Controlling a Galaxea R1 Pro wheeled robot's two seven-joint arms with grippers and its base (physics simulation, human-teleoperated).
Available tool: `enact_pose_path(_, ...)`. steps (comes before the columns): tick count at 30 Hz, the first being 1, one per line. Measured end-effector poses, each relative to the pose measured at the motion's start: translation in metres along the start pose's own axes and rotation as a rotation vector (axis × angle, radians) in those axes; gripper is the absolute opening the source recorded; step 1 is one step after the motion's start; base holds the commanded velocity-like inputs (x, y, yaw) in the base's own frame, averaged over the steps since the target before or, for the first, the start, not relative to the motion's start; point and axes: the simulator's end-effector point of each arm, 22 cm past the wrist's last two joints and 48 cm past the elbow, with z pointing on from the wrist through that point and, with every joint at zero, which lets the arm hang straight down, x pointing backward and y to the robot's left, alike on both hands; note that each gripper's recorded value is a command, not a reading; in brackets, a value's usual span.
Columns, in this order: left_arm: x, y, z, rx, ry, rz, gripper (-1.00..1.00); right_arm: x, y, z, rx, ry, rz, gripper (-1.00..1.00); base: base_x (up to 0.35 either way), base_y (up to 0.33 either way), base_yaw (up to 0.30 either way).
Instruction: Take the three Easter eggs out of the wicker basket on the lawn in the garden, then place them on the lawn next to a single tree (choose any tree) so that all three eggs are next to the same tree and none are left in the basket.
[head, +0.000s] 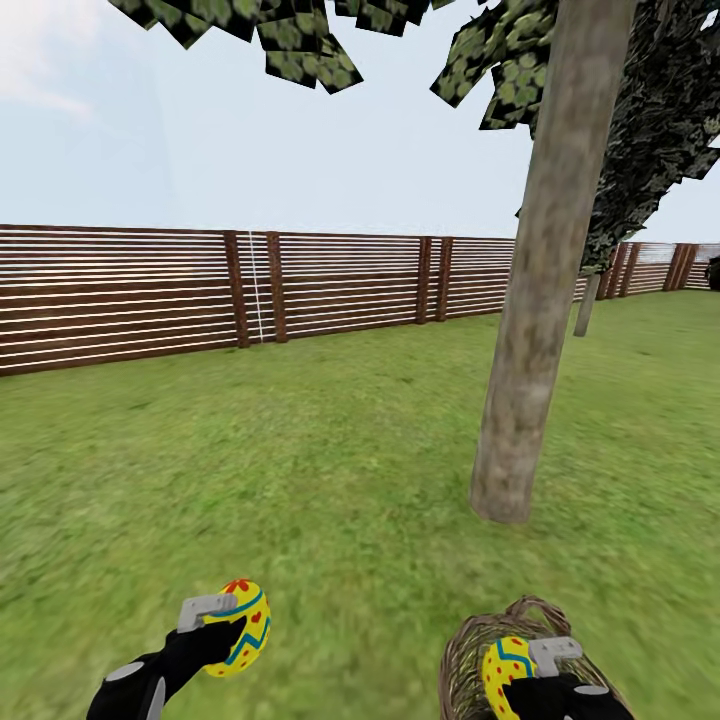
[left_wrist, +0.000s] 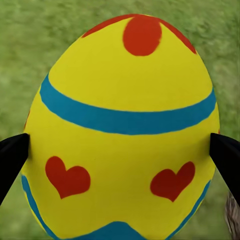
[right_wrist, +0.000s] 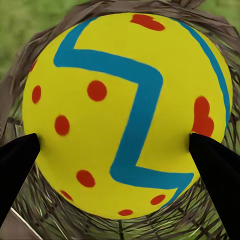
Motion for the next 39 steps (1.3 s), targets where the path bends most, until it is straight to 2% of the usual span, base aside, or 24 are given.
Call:
enact_pose_path(5, 0.0, -0.002, 0.0, 0.0, 0.005, 0.003, -1.0, 0.002, -0.002, -0.002, 0.003, 0.015, 0.001, -1.0, 0.0, 0.0, 0.0)
enact_pose_path(7, 0.0, -0.016, 0.0, 0.02, 0.014, 0.02, -1.0, 0.0, -0.002, -0.005, 0.004, 0.018, 0.001, -1.0, 0.0, 0.0, 0.0)
enact_pose_path(13, -0.007, -0.017, -0.004, 0.0, 0.024, 0.025, -1.0, 0.007, -0.006, -0.009, 0.008, 0.053, 0.005, -1.0, 0.0, 0.0, 0.0)
enact_pose_path(18, -0.006, -0.02, -0.007, 0.003, 0.045, 0.019, -1.0, -0.003, -0.007, -0.018, -0.001, 0.047, 0.001, -1.0, 0.0, 0.0, 0.0)
enact_pose_path(39, -0.033, -0.031, -0.026, 0.007, 0.062, 0.014, -1.0, -0.029, -0.005, -0.047, -0.006, 0.05, 0.003, -1.0, 0.0, 0.0, 0.0)
